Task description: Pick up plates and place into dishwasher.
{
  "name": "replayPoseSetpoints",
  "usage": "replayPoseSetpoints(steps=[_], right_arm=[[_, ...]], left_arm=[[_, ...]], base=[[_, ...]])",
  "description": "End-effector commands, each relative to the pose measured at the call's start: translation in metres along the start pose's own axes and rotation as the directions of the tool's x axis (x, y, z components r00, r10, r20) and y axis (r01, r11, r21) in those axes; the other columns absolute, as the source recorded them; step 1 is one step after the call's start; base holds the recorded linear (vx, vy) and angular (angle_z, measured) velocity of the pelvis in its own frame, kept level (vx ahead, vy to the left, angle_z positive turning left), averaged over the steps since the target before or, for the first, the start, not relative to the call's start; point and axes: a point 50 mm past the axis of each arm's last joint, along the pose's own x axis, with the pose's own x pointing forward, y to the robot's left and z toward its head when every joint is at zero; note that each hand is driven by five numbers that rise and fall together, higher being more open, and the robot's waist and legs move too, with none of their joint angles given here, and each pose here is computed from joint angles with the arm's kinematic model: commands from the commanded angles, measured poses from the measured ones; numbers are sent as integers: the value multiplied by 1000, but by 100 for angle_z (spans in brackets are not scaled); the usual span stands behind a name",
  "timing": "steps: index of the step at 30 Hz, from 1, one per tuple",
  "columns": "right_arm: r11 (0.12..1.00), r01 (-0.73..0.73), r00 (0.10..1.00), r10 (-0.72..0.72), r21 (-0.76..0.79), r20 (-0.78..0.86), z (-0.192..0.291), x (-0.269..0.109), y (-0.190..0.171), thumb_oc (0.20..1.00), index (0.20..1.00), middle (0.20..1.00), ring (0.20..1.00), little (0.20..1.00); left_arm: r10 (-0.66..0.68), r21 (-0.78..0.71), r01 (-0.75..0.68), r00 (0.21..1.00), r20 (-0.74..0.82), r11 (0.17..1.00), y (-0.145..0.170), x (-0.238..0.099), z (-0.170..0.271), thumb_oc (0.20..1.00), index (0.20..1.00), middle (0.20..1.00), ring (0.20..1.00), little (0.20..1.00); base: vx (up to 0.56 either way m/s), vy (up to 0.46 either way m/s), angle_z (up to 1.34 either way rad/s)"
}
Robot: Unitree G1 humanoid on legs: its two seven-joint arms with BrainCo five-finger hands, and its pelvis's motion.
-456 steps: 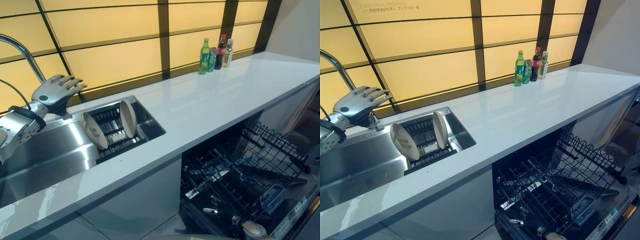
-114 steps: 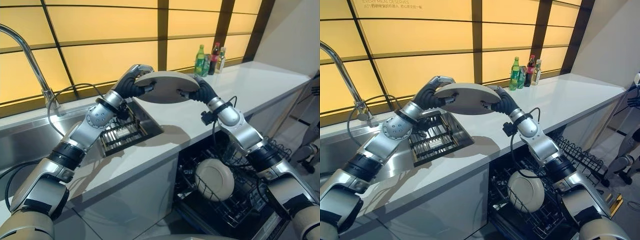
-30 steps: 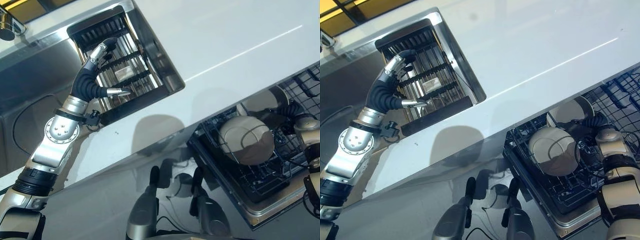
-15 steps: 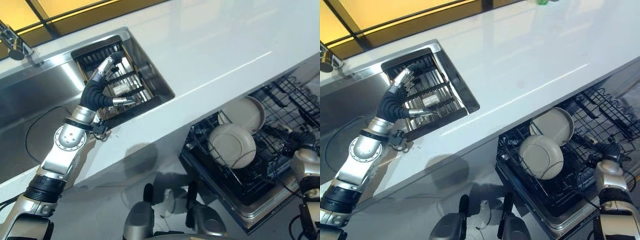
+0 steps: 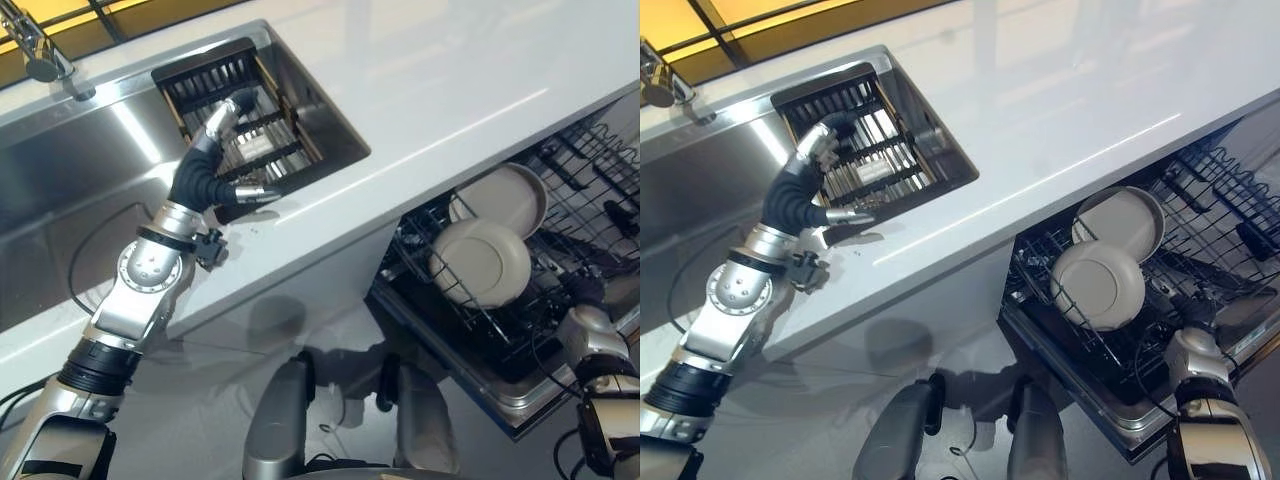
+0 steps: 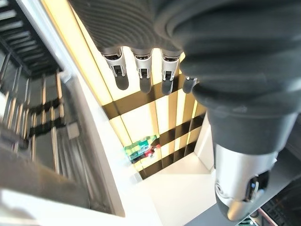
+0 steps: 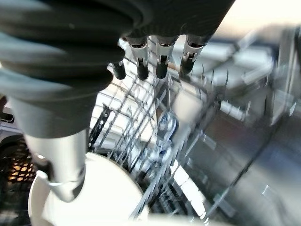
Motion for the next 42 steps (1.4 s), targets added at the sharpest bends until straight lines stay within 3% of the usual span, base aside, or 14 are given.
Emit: replayPoseSetpoints(steps=[1, 6, 12, 17, 20, 24, 29, 32, 42], right_arm=[[996, -67, 997, 70, 56, -42, 3, 3, 11, 1000, 1000, 1000, 1000, 1000], [981, -93, 988, 112, 169, -105, 7, 6, 18, 1000, 1000, 1000, 1000, 1000], [903, -259, 952, 299, 344, -67, 21, 4, 40, 1000, 1000, 1000, 1000, 1000], [915, -203, 978, 206, 348, 30, 36, 6, 38, 1000, 1000, 1000, 1000, 1000], [907, -230, 972, 228, 353, 47, 41, 6, 41, 1000, 1000, 1000, 1000, 1000], [780, -401, 908, 410, 480, 92, 43, 2, 53, 1000, 1000, 1000, 1000, 1000], [583, -535, 822, 528, 611, 215, 46, -4, 63, 1000, 1000, 1000, 1000, 1000], [512, -612, 769, 563, 603, 302, 51, -9, 70, 1000, 1000, 1000, 1000, 1000], [560, -690, 723, 561, 459, 404, 126, -13, 83, 1000, 1000, 1000, 1000, 1000]], left_arm=[[47, -76, -47, 999, 0, 996, -16, -14, -6, 1000, 1000, 1000, 1000, 1000], [54, -93, -54, 999, 0, 994, -19, -7, -5, 1000, 1000, 1000, 1000, 1000], [45, -102, -44, 999, 9, 994, -20, -5, -3, 1000, 1000, 1000, 1000, 1000], [47, -102, -45, 999, 18, 994, -16, -4, -3, 1000, 1000, 1000, 1000, 1000], [50, -106, -48, 999, 13, 993, -16, -4, -4, 1000, 1000, 1000, 1000, 1000], [32, -113, -31, 999, 6, 993, -18, -4, -5, 1000, 1000, 1000, 1000, 1000], [25, -124, -25, 1000, -1, 992, -14, -8, -8, 1000, 1000, 1000, 1000, 1000], [28, -125, -29, 1000, -6, 992, -11, -12, -10, 1000, 1000, 1000, 1000, 1000], [-2, -119, 4, 1000, 17, 993, -3, -4, -2, 1000, 1000, 1000, 1000, 1000]], base=[[-72, 42, -10], [-30, 15, -2], [-11, 3, 0], [-10, -5, -2], [6, 1, 1], [27, 4, -2], [18, -13, -1], [25, -39, -2], [-4, -56, 1]])
